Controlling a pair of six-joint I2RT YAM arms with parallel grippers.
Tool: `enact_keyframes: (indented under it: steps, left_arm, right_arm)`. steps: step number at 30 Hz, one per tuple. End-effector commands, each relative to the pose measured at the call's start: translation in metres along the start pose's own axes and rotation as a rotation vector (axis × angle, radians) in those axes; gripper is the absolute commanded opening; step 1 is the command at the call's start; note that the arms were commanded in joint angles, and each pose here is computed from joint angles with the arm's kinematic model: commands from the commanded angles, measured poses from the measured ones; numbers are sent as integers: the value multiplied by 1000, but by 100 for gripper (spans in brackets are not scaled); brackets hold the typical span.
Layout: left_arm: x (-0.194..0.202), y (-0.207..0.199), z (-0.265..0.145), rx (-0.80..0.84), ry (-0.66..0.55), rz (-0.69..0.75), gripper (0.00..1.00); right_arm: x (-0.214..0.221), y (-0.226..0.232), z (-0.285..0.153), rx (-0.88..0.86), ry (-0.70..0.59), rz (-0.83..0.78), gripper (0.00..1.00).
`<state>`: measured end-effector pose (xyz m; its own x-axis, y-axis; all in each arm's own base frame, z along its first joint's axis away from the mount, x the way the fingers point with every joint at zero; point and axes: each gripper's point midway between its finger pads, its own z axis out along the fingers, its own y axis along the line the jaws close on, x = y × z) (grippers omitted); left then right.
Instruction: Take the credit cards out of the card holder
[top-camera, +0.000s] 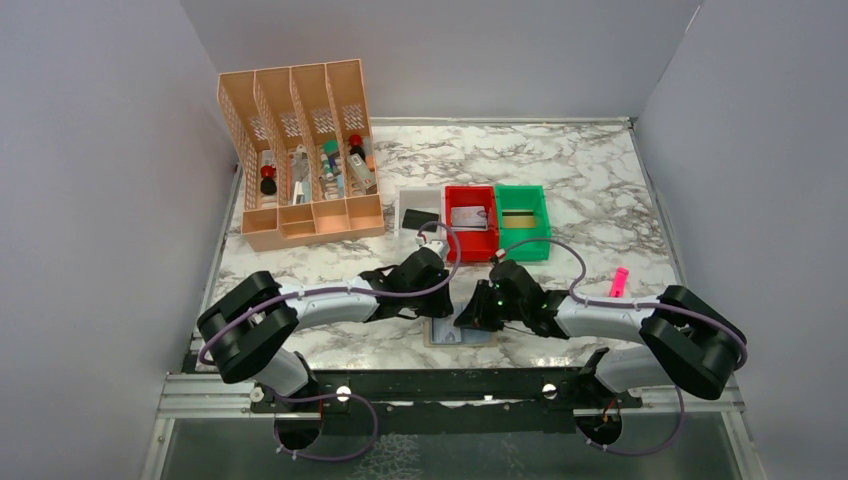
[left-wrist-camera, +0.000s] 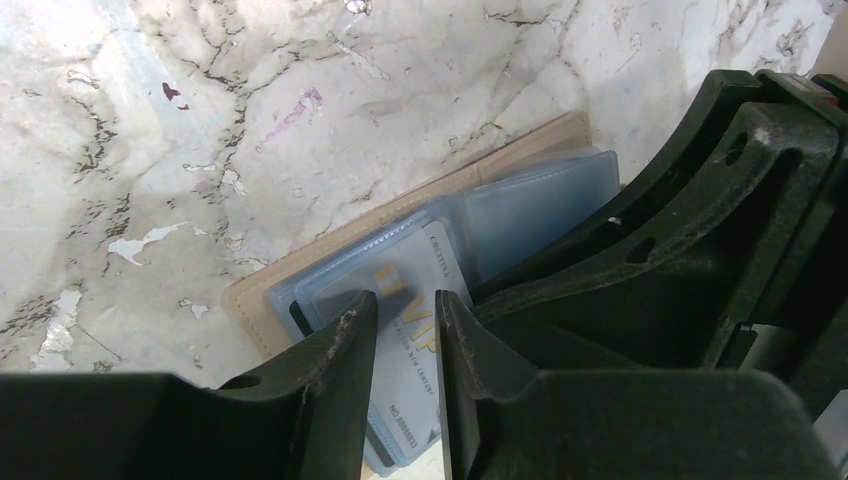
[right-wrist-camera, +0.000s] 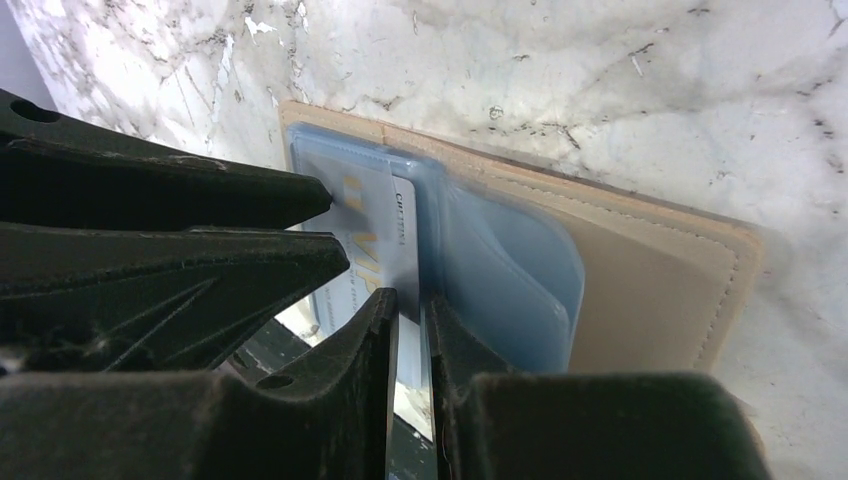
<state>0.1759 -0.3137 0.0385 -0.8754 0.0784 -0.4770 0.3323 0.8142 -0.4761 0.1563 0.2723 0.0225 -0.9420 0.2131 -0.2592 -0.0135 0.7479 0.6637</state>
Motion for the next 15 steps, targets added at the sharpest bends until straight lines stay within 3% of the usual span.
enact_keyframes:
  steps: [1, 10, 15]
  left_arm:
    - [29, 24, 4, -74, 96, 5, 31]
    - [39, 36, 3, -108, 90, -19, 29]
    - [31, 38, -2, -123, 45, -19, 30]
  right_arm:
    - [5, 3, -2, -55, 19, 46, 21]
    - [3, 20, -6, -165, 30, 50, 2]
    - [-1, 4, -6, -79, -1, 51, 1]
